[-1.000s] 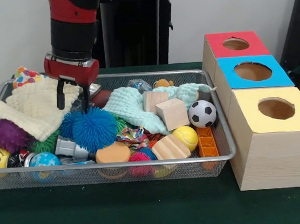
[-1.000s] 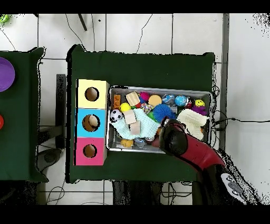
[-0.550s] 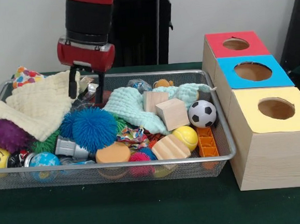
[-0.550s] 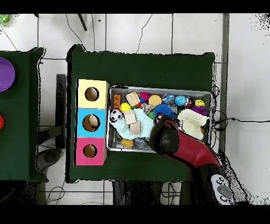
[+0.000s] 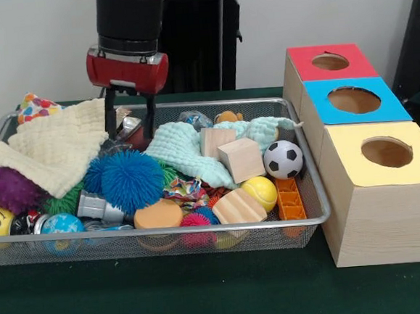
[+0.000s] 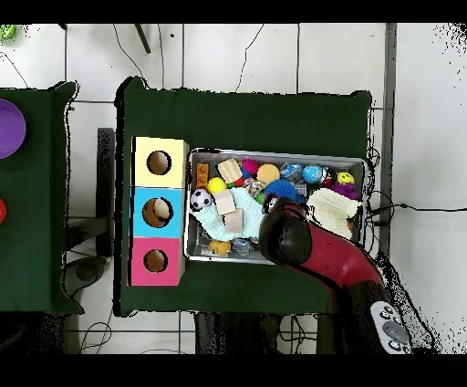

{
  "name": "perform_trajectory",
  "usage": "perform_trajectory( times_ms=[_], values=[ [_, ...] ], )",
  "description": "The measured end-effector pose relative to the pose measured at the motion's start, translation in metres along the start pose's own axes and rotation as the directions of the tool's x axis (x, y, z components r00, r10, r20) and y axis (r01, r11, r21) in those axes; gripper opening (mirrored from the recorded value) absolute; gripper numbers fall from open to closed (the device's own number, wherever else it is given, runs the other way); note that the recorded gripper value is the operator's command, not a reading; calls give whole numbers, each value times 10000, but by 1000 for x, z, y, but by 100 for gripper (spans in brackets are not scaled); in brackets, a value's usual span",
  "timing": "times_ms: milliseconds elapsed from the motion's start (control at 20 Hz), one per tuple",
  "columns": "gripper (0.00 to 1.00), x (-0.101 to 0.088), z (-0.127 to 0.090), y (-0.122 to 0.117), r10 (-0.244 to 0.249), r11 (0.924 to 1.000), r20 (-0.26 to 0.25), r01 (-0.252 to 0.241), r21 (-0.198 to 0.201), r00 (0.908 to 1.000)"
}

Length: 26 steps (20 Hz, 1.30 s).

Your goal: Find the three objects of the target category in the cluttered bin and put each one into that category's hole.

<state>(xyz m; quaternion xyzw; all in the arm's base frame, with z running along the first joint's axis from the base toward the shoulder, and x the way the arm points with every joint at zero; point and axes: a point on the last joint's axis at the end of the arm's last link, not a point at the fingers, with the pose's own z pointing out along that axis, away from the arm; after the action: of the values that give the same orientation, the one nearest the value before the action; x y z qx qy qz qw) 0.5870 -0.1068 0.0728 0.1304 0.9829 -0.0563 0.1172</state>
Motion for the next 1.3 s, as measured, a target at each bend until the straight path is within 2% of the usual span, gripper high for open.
perform_trajectory(
  times_ms=[200, 300, 500, 700, 750, 1100, 1300],
  values=[
    [100, 12, 13, -6, -38, 9998, -281, 32, -206, 9996],
    [100, 27, 22, -10, -69, 9991, -607, 44, -420, 9981],
    [100, 53, 27, -8, -154, 9972, -1065, 75, -745, 9942],
    [100, 74, 24, -2, -276, 9953, -1429, 139, -962, 9894],
    [100, 84, 20, 4, -366, 9940, -1581, 195, -1080, 9867],
    [100, 110, 8, 29, -777, 9866, -1918, 478, -1560, 9783],
    [100, 129, 9, 41, -1343, 9779, -2109, 950, -1865, 9682]
  ],
)
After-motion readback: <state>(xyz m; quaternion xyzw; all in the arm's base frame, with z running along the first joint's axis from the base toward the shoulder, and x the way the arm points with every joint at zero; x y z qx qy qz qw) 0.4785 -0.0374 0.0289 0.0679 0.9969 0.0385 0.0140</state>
